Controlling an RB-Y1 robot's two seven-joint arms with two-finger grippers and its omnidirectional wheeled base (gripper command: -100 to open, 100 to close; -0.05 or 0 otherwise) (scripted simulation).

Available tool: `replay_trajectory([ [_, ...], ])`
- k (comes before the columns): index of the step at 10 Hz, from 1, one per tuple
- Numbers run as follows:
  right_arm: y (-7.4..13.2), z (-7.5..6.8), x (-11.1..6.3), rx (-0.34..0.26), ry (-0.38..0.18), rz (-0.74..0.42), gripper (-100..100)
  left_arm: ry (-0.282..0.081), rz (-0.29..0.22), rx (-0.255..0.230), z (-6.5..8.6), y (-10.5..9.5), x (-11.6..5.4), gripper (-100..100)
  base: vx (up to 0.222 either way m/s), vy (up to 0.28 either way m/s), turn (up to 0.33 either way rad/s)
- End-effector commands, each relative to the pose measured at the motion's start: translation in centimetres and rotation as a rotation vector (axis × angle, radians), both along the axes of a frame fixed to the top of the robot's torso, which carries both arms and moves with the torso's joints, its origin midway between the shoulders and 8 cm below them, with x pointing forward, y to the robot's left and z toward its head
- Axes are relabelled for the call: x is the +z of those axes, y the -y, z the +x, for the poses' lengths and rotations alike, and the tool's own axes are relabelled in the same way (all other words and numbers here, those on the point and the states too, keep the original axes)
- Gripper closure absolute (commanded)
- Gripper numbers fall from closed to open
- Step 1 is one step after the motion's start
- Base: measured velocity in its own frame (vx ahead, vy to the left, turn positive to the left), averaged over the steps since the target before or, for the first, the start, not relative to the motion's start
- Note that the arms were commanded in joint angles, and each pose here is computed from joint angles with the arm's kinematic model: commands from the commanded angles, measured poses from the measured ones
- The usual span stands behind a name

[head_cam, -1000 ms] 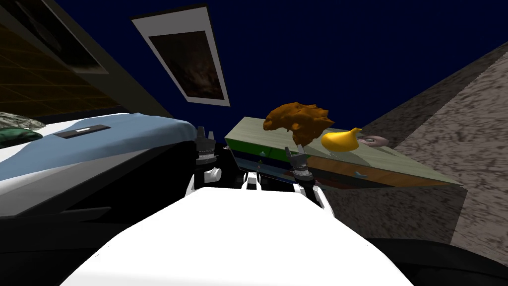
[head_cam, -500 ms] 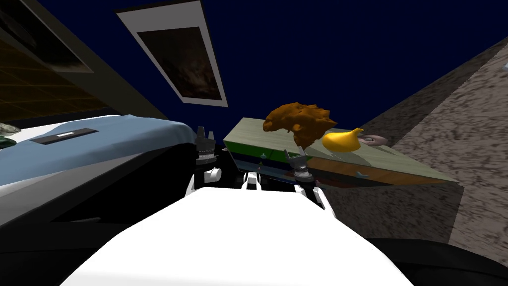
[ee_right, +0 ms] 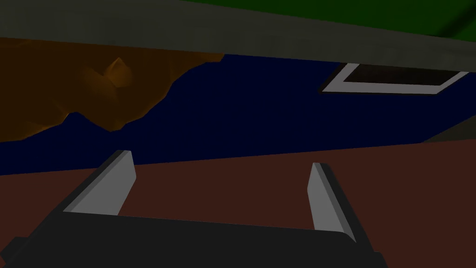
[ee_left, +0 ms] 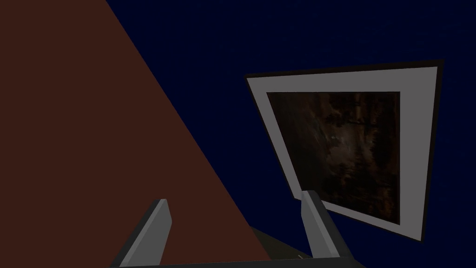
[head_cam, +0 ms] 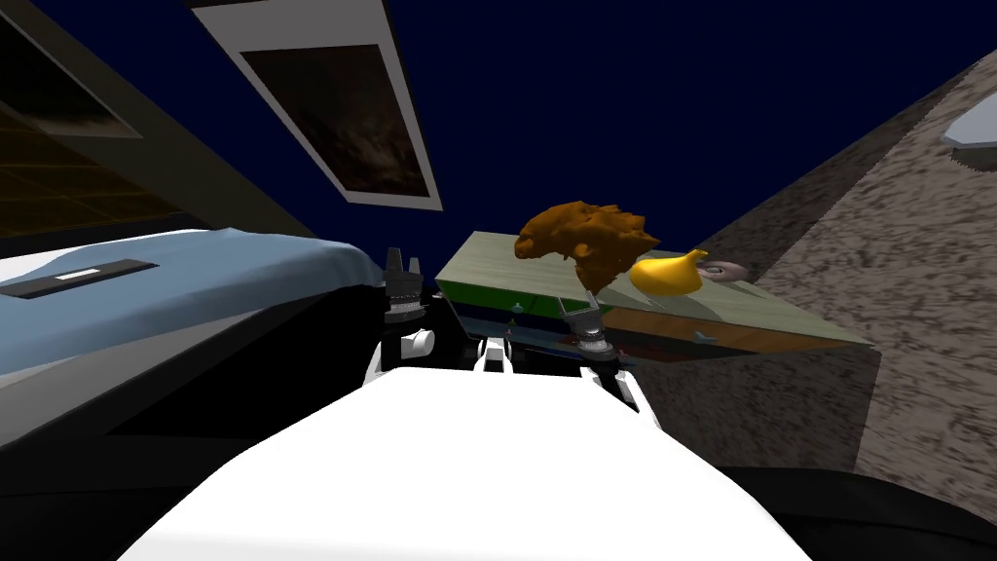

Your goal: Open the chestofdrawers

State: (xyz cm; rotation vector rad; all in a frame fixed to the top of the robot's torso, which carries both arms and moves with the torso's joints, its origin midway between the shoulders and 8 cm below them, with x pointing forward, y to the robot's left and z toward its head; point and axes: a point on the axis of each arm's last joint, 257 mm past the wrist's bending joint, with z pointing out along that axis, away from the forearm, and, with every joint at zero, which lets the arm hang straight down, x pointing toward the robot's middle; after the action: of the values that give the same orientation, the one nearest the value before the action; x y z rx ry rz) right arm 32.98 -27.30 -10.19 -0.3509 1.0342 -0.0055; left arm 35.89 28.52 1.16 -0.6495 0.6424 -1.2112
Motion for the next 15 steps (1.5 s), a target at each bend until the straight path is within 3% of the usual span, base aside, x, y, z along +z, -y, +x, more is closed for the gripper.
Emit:
replay_trajectory([
  [1, 0.3, -0.2, -1.1, -0.035, 0.006, -0.091, -100, 0.000, 0.000, 0.000, 0.0, 0.0, 0.0, 0, 0.012, 0.035, -0.100],
  [4, 0.9, -0.8, -3.4, -0.074, -0.001, -0.217, -100, 0.000, 0.000, 0.000, 0.0, 0.0, 0.0, 0, 0.017, 0.041, -0.118],
  [13, 0.9, -0.8, -3.4, -0.090, 0.011, -0.250, -100, 0.000, 0.000, 0.000, 0.0, 0.0, 0.0, 0, 0.002, 0.005, -0.013],
  [15, 1.0, -0.6, -4.3, -0.119, 0.006, -0.311, -100, 0.000, 0.000, 0.000, 0.0, 0.0, 0.0, 0, 0.003, 0.055, -0.054],
])
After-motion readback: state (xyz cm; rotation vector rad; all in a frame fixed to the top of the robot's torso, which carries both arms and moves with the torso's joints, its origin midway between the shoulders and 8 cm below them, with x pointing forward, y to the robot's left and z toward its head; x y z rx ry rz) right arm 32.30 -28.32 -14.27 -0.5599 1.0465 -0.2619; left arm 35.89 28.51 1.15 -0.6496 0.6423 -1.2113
